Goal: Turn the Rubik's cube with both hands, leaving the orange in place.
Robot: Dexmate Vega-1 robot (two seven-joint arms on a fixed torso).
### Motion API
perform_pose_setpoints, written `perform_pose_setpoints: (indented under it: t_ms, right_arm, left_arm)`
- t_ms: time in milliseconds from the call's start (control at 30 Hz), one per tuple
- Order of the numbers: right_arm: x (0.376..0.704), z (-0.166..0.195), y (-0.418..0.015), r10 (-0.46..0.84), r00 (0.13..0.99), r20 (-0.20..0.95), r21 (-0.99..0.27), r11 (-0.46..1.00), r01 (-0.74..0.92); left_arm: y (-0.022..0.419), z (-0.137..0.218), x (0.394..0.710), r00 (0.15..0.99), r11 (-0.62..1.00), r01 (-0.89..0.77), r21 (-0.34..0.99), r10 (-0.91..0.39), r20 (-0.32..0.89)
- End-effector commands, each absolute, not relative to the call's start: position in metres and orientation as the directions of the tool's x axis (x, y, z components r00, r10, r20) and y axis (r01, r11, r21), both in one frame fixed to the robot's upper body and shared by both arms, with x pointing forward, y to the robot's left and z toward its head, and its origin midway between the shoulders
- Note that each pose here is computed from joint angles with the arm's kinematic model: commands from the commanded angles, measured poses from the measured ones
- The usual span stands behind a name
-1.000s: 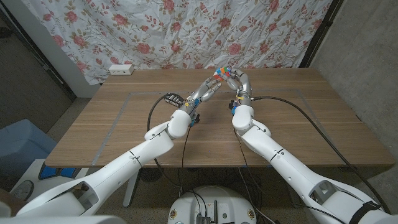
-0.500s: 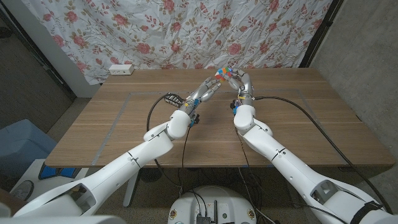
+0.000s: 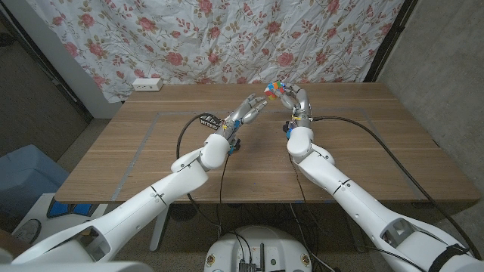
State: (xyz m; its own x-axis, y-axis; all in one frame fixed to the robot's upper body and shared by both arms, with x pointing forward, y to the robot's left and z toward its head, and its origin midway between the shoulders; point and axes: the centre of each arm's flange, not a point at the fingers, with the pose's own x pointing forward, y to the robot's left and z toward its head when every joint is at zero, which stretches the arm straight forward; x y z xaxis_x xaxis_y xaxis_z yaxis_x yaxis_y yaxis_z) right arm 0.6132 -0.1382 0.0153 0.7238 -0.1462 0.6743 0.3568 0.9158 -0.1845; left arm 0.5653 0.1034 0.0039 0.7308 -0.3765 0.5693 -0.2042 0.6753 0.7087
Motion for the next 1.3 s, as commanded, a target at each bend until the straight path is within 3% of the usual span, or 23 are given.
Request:
perform_pose_setpoints:
  t_ms: [33,1300]
  right_arm:
    - [0.613,0.018,-0.148,-0.145,0.734,0.664,-0.207,0.907,0.366]
    - [0.591,0.024,-0.172,0.059,0.726,0.685,-0.493,0.772,0.402]
  left_arm:
    - [0.118,0.016,0.558,0.722,0.677,-0.23,0.699,-0.363,0.589]
    - [0.167,0.023,0.556,0.691,0.852,-0.197,0.484,-0.23,0.686]
